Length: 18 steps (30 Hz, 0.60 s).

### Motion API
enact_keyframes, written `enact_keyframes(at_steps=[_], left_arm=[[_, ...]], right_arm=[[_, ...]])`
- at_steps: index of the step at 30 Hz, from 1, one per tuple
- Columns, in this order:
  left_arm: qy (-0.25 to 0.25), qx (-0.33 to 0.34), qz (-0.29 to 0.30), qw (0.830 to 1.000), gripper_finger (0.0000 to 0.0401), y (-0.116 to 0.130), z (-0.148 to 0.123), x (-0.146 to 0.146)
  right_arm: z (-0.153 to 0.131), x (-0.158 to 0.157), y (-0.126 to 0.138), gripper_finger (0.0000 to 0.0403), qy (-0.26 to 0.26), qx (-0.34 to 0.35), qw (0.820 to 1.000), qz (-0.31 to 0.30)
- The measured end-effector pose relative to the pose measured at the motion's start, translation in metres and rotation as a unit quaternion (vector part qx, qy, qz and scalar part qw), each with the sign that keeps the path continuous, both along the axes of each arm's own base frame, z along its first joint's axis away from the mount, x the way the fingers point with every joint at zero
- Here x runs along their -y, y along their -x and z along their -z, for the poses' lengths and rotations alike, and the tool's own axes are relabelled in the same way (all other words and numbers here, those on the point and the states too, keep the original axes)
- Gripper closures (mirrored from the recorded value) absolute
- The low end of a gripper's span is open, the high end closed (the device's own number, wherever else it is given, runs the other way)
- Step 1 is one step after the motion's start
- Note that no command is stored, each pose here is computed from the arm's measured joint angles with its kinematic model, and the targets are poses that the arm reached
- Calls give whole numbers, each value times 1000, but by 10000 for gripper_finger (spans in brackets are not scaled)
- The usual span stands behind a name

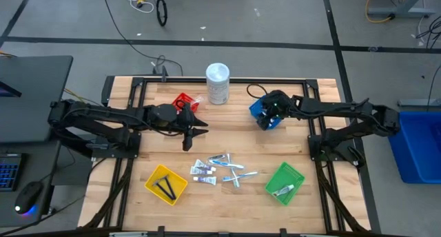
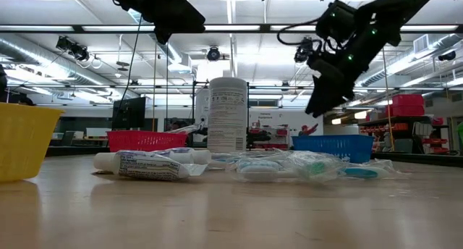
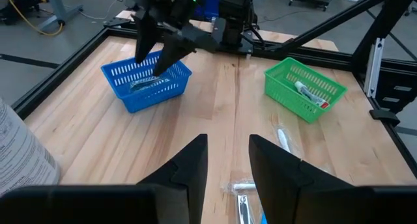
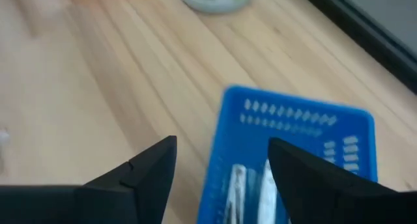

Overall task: Pick & Place Travel size toiletries
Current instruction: Put the blue toothbrush into the orange basket

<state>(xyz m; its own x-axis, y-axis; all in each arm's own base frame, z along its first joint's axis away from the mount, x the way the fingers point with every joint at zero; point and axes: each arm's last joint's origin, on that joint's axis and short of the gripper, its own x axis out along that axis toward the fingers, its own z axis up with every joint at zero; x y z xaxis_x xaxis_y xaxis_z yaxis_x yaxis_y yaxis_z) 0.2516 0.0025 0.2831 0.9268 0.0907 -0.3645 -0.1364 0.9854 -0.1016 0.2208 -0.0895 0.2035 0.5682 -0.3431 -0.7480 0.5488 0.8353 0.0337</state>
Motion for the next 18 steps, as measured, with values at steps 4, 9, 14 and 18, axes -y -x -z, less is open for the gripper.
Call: enact_keyframes(at_steps=[4,9,14,18], left_arm=[[-1,0,-1,1000,282,0,0,0],[0,-1,-1,1000,282,0,0,0],[-1,-6,-1,1000,282,0,1,0],[-2,-9,0,1000,282,1,2,0]], right_arm=[[-14,0,-7,169,16,18,999,-22],[-23,-7,-16,186,48,37,996,-67],[-25,-23,-23,197,63,52,990,-112],[-25,-40,-27,199,60,54,986,-143]])
